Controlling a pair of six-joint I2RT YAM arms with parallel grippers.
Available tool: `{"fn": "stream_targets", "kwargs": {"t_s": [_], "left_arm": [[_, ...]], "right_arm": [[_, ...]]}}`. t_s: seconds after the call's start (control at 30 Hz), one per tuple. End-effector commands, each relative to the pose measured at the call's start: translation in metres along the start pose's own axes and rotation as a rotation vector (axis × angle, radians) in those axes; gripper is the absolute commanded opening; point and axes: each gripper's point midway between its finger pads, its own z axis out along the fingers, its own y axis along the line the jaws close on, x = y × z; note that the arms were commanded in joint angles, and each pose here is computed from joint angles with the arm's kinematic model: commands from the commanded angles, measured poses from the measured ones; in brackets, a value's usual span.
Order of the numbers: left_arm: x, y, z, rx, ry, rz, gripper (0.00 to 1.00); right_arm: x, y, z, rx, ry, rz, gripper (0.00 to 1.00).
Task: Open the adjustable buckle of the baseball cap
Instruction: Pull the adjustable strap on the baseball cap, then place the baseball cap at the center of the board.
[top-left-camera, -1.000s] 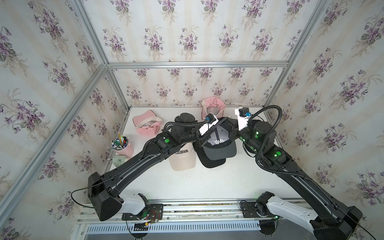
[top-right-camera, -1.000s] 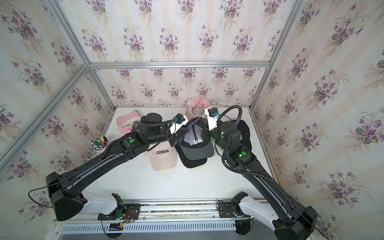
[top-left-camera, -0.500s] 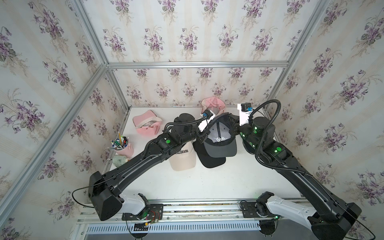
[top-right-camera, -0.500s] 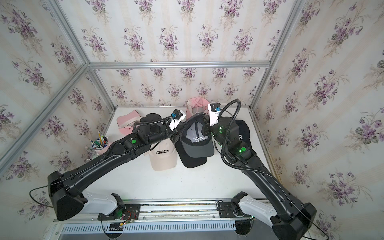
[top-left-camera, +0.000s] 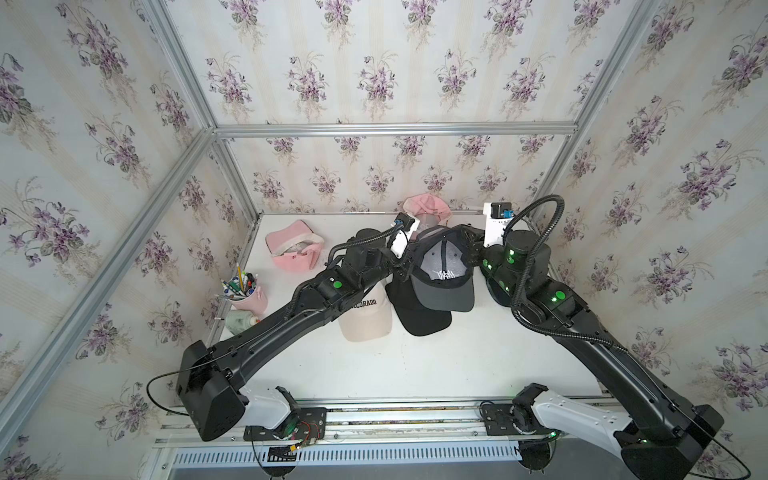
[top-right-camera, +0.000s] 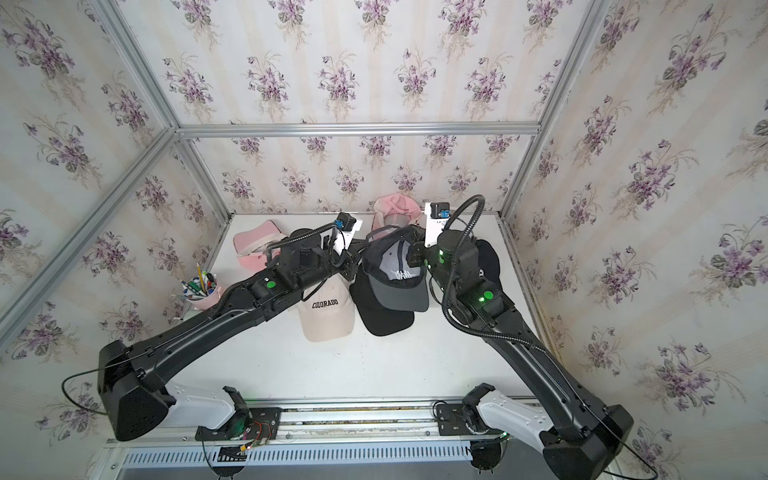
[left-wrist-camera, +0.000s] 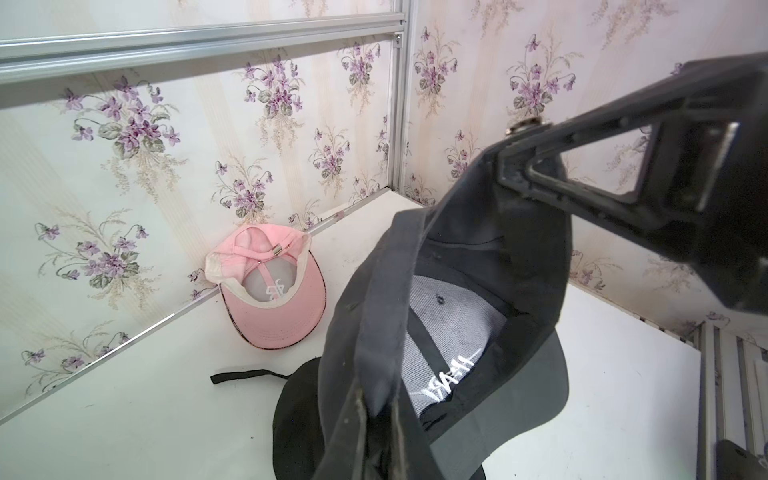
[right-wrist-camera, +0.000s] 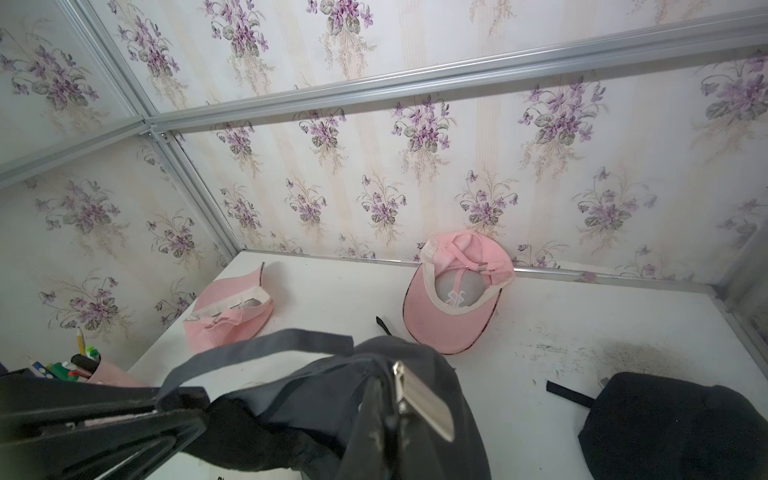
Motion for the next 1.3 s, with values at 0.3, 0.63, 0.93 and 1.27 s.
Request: {"fn": "stream_targets", "kwargs": {"t_s": [0.3, 0.63, 0.93, 1.27], "left_arm": [[-0.026, 0.009, -0.009, -0.041, -0.058, -0.028, 0.64], [-0.015, -0.034, -0.018, 0.048, -0.012, 0.063, 0.72], [0.016, -0.082, 0.017, 0.122, -0.015, 0.079, 0.73], [0.032, -0.086, 0.067, 0.091, -0.049, 0.064, 0.74]], "right_arm": [[-0.022, -0.007, 0.006, 0.057, -0.049, 0.118, 0.0], [-0.047, -0.016, 0.026, 0.147, -0.119, 0.245, 0.0], [-0.069, -0.013, 0.041, 0.158, -0.183, 0.365, 0.0], [-0.066, -0.023, 0.042, 0.224, -0.179, 0.451, 0.0]]}}
